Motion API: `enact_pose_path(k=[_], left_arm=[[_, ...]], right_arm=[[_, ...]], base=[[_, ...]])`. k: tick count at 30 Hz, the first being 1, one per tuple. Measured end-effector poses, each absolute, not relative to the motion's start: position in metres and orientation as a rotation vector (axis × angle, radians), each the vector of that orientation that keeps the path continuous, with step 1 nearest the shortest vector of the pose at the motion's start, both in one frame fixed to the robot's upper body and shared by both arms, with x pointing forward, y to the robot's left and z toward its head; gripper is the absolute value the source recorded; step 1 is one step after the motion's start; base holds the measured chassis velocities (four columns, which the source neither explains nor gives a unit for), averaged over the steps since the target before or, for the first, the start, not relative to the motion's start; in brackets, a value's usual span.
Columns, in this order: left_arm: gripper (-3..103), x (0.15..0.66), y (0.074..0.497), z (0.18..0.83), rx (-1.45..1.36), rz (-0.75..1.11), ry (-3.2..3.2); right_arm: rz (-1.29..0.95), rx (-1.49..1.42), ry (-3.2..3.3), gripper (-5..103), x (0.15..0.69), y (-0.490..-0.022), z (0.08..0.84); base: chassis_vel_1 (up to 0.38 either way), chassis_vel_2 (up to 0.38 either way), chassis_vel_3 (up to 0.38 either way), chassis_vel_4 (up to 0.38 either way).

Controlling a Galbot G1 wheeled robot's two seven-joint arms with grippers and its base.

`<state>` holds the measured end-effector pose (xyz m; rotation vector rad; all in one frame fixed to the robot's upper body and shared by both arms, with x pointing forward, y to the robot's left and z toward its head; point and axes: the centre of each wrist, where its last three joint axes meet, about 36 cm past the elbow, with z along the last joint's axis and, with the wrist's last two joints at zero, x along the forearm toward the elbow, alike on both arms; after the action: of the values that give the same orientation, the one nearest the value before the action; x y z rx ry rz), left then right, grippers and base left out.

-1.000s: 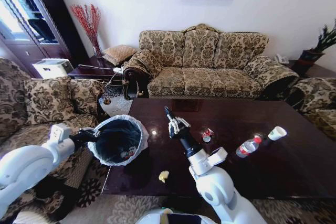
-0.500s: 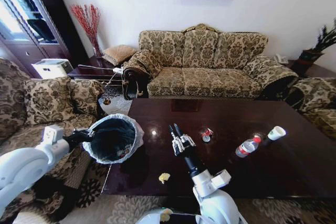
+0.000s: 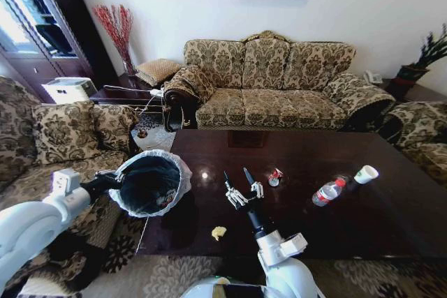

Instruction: Move to the front of the table and place the trash on the table into the trash bin.

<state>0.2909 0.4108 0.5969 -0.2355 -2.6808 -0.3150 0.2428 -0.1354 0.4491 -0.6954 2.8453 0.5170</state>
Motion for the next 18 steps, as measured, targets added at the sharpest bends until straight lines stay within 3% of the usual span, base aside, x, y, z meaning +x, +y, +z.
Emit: enact_pose_path(k=[11,18], left_arm=[[0,0.291,0.412,0.597,-0.234,-0.313,-2.686],[0,0.291,0.411,0.596,-0.234,-0.315,-2.694]], right_arm=[[0.47,-0.658,2.978,100,0.234,-0.13,0.409],[0.34,-0.583,3.131,100,0.247,-0.127,0.356]], base=[[0.223,-0.238,-0.226,0.226],[0.048,-0.037,-0.045,0.041]])
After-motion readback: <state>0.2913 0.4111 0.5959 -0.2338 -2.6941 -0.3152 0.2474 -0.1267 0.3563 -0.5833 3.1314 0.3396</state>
